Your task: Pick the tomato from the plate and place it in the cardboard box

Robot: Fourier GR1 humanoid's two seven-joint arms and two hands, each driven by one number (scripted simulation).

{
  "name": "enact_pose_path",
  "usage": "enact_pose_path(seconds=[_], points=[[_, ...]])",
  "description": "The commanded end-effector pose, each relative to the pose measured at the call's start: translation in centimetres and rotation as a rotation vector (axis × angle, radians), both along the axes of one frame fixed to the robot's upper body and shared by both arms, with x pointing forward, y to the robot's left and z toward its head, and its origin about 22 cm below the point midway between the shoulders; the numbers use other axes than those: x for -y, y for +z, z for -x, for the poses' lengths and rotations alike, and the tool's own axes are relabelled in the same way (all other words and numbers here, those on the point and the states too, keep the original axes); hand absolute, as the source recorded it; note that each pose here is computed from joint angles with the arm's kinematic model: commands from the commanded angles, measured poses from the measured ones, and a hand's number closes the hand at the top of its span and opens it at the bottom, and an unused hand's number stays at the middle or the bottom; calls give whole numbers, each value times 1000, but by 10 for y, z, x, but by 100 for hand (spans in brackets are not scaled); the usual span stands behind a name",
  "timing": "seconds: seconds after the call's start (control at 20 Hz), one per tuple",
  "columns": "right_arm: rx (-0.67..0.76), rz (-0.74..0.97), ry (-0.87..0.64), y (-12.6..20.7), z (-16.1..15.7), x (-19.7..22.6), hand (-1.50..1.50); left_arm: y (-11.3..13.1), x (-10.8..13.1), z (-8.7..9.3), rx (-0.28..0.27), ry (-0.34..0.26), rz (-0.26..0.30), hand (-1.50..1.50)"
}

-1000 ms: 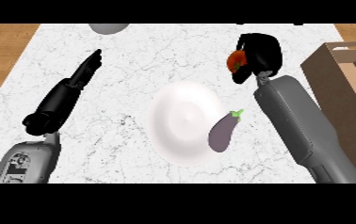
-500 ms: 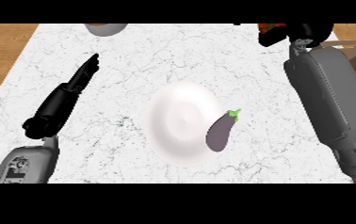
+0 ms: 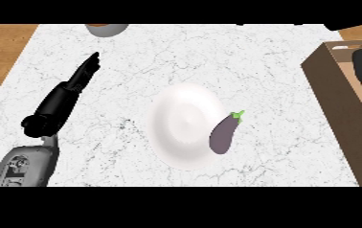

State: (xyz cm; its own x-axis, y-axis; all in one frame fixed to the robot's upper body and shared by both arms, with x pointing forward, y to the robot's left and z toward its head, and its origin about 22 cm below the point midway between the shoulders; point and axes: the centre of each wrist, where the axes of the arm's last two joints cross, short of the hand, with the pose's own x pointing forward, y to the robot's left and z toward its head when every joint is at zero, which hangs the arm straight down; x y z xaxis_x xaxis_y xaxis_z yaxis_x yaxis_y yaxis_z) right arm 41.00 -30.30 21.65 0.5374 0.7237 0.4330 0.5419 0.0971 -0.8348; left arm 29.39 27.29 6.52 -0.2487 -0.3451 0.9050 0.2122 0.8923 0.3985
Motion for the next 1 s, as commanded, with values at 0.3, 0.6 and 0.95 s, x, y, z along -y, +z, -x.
enact_pose_path(seconds=[0.3,0.6,0.95], points=[[-263,-26,-115,-16,29,114,150,2,5,7,16,-8,-14,0],[-442,-202,-68,-40,61,167,150,-5,-13,8,-1,14,1,0],[-655,-323,-61,-55,67,184,150,1,-4,-5,7,-9,-3,0]])
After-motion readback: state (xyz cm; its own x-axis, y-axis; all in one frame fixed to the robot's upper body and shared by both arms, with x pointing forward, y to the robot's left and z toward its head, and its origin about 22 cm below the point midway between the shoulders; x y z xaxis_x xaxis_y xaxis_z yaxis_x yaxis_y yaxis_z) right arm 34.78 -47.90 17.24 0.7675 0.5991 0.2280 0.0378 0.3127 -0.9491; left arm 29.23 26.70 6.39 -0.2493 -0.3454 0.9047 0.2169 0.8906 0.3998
